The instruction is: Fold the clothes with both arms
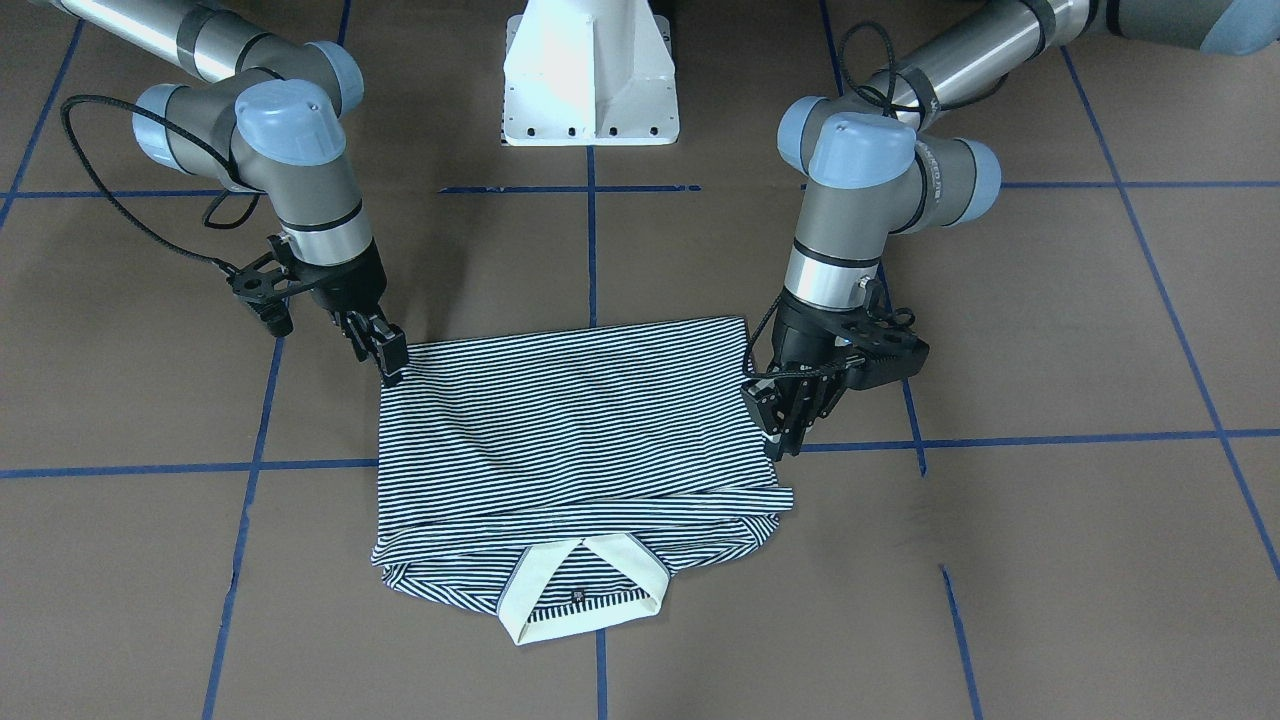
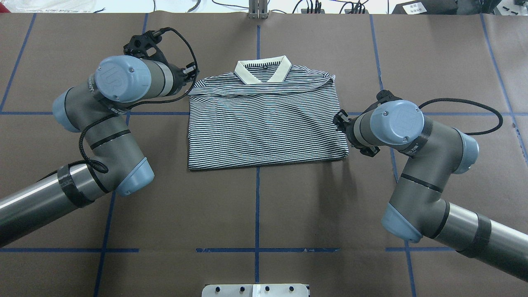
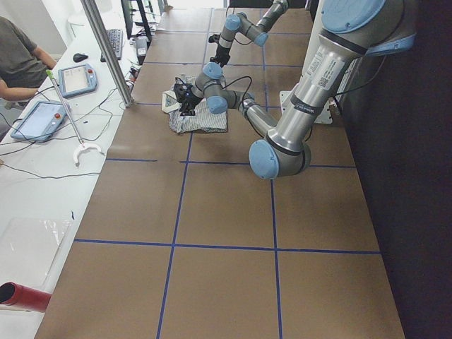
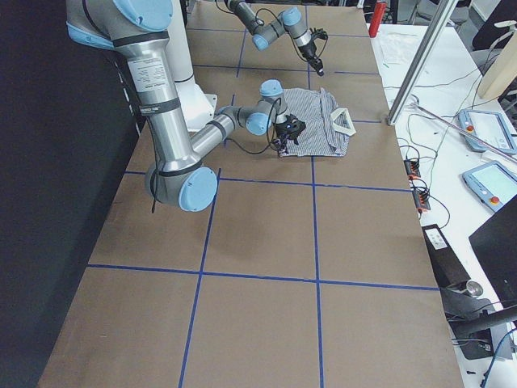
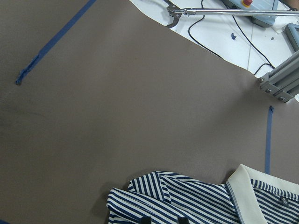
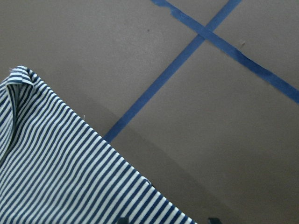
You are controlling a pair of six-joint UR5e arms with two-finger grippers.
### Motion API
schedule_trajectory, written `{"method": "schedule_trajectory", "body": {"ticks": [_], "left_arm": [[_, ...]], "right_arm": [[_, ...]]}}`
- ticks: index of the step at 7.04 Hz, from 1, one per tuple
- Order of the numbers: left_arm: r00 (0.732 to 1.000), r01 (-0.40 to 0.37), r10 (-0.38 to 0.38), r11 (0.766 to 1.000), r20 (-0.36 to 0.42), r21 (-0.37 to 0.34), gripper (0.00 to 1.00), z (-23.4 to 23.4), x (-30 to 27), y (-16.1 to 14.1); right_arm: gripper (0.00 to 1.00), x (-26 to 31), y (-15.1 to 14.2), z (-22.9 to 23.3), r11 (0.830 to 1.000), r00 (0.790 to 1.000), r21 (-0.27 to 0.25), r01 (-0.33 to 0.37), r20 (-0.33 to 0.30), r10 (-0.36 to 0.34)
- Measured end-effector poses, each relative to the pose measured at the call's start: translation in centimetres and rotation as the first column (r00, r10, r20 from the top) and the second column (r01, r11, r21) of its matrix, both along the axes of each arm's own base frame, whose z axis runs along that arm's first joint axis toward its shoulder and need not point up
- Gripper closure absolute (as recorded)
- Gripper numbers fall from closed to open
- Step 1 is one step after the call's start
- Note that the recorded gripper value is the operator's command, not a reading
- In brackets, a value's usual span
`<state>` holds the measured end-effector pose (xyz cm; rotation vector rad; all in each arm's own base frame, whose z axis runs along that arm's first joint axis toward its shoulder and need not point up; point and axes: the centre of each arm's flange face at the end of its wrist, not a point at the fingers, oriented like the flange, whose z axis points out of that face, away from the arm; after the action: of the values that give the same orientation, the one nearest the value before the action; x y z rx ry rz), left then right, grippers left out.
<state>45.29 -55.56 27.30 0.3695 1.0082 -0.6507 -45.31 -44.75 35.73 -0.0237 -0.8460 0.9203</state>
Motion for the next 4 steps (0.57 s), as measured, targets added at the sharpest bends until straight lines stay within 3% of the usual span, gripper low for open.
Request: {"method": "schedule_trajectory", "body": {"ticks": [4], "left_arm": [[1.000,0.001,-0.001,1.000,0.007,-0.005,0.69,0.5,0.0,0.1]], "right_arm": [[0.34,-2.3,2.2,1.2,1.000,0.999,0.008,0.019,-0.035,-0.019]]}}
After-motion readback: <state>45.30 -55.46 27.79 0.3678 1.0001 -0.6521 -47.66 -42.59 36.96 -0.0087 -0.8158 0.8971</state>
